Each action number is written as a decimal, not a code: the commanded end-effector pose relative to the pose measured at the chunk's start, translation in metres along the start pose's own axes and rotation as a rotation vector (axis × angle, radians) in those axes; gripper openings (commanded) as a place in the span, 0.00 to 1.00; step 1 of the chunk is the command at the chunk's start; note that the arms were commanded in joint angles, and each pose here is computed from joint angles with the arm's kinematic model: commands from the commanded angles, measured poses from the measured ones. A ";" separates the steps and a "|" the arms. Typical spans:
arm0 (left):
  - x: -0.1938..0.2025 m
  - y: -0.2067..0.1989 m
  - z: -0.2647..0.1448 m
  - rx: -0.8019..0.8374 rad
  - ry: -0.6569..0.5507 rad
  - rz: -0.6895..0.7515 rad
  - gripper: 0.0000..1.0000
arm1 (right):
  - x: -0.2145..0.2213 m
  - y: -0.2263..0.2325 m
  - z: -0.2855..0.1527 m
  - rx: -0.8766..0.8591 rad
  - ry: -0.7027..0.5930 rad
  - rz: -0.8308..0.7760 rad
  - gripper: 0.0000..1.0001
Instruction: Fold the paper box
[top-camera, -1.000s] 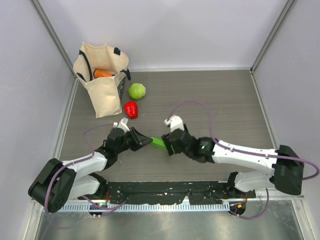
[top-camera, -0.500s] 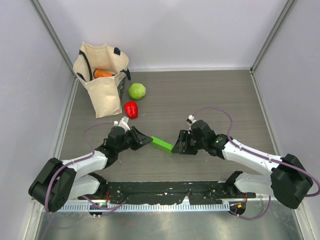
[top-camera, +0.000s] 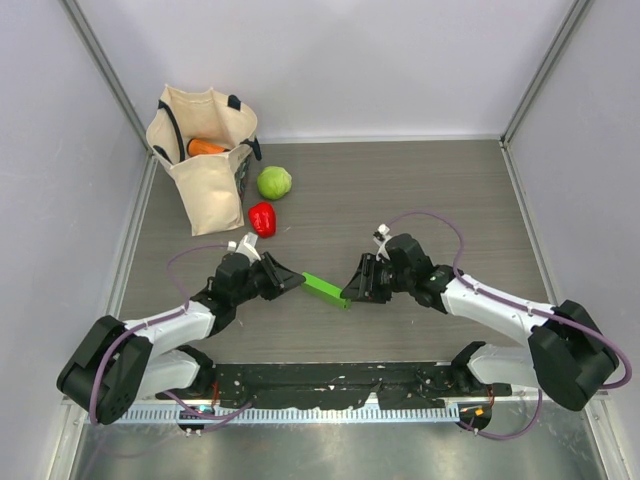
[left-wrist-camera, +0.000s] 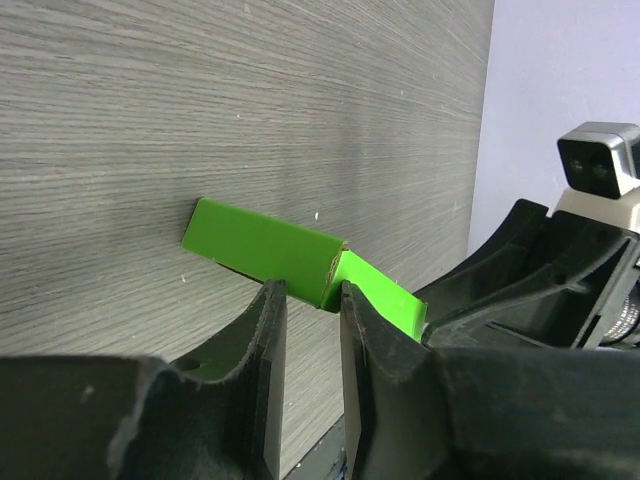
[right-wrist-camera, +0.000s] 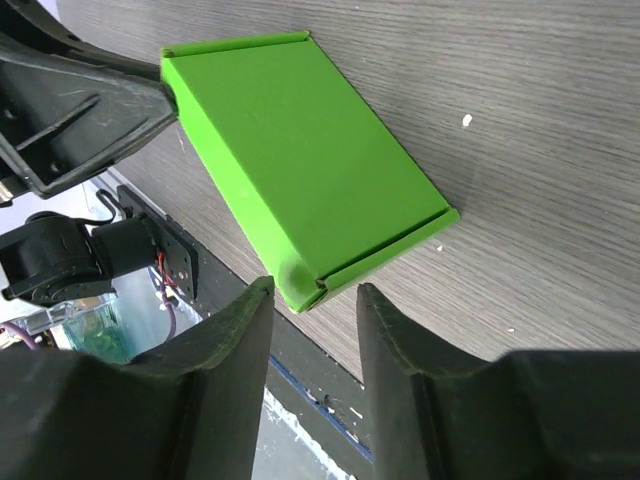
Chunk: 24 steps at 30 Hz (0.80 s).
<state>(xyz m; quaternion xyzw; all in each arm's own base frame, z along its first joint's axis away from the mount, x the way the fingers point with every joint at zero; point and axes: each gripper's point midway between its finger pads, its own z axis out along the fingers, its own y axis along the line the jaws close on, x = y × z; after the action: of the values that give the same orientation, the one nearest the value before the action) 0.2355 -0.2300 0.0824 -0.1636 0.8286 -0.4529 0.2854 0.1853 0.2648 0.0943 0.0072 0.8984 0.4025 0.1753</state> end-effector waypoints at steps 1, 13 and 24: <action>0.011 0.039 -0.003 -0.143 0.031 0.009 0.09 | -0.001 0.000 0.004 -0.019 -0.002 -0.032 0.42; 0.018 0.057 -0.003 -0.175 0.035 0.003 0.04 | 0.021 -0.047 0.016 0.088 0.028 -0.041 0.18; 0.023 0.080 -0.007 -0.244 0.027 0.022 0.00 | 0.032 -0.058 0.022 0.149 0.014 -0.103 0.01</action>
<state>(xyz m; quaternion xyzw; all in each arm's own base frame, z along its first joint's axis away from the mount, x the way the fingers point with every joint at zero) 0.2414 -0.2225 0.0697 -0.1696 0.8272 -0.4402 0.3053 0.1831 0.2707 0.0736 -0.0267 0.8856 0.4163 0.2041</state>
